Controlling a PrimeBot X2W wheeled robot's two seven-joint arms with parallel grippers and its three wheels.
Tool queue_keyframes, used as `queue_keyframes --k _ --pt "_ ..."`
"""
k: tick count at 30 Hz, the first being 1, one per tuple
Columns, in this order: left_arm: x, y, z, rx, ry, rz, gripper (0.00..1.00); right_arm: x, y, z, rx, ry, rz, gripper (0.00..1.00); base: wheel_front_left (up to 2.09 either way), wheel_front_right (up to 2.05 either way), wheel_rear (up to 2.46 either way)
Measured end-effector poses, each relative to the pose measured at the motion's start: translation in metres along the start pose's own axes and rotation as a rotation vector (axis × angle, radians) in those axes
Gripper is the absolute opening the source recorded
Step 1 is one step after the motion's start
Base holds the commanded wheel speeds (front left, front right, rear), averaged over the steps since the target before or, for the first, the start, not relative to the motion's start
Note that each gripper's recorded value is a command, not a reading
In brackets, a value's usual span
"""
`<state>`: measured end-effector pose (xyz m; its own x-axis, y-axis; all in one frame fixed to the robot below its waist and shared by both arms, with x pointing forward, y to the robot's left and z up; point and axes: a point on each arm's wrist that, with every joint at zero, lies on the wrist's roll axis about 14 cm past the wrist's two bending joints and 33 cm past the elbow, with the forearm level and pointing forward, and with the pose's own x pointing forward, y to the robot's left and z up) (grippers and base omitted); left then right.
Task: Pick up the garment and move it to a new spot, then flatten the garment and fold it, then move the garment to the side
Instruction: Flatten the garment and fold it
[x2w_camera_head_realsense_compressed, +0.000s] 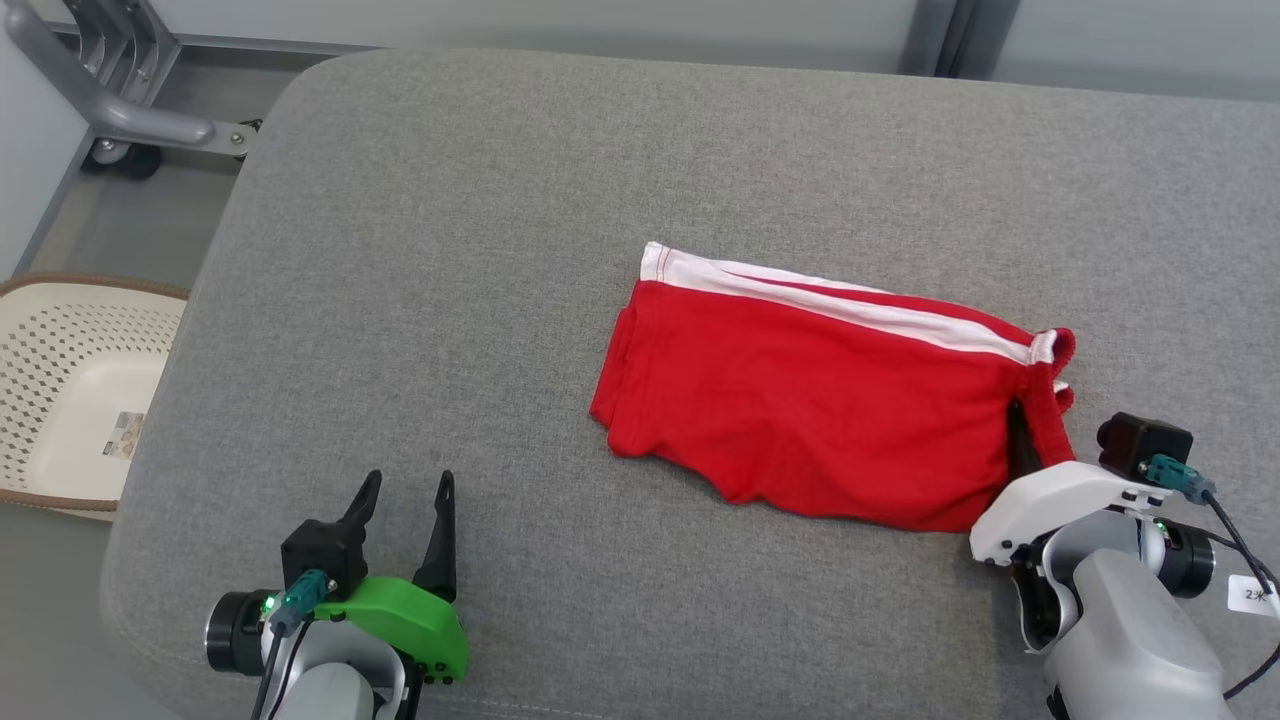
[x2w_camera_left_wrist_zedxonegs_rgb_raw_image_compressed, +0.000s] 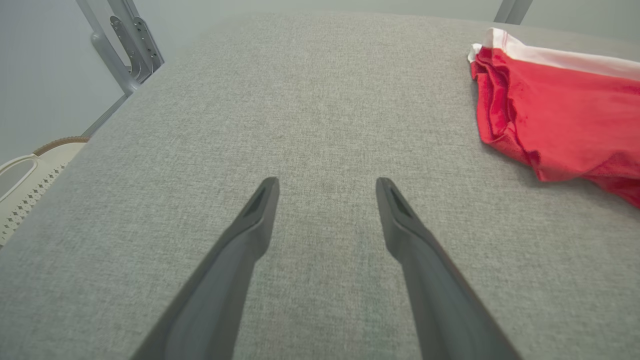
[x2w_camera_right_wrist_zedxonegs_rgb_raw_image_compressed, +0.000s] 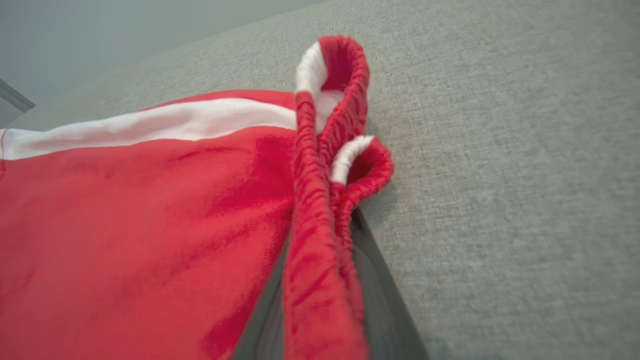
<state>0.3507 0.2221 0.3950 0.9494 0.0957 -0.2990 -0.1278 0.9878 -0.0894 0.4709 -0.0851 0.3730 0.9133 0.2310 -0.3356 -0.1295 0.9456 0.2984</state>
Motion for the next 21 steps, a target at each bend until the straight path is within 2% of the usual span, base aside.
queue_keyframes --k 9,17,21 --pt "-0.005 -0.006 0.003 -0.006 -0.016 -0.018 1.00 -0.016 -0.018 0.016 0.053 -0.054 -0.059 0.00 0.00 0.00 0.00" --pt "-0.003 -0.022 0.020 0.019 -0.074 -0.064 1.00 -0.036 -0.066 0.049 0.007 -0.126 -0.148 0.00 0.00 0.00 0.00" --pt "-0.003 -0.027 0.025 0.026 -0.093 -0.077 1.00 -0.036 -0.061 0.067 -0.006 -0.167 -0.125 0.00 0.00 0.00 0.00"
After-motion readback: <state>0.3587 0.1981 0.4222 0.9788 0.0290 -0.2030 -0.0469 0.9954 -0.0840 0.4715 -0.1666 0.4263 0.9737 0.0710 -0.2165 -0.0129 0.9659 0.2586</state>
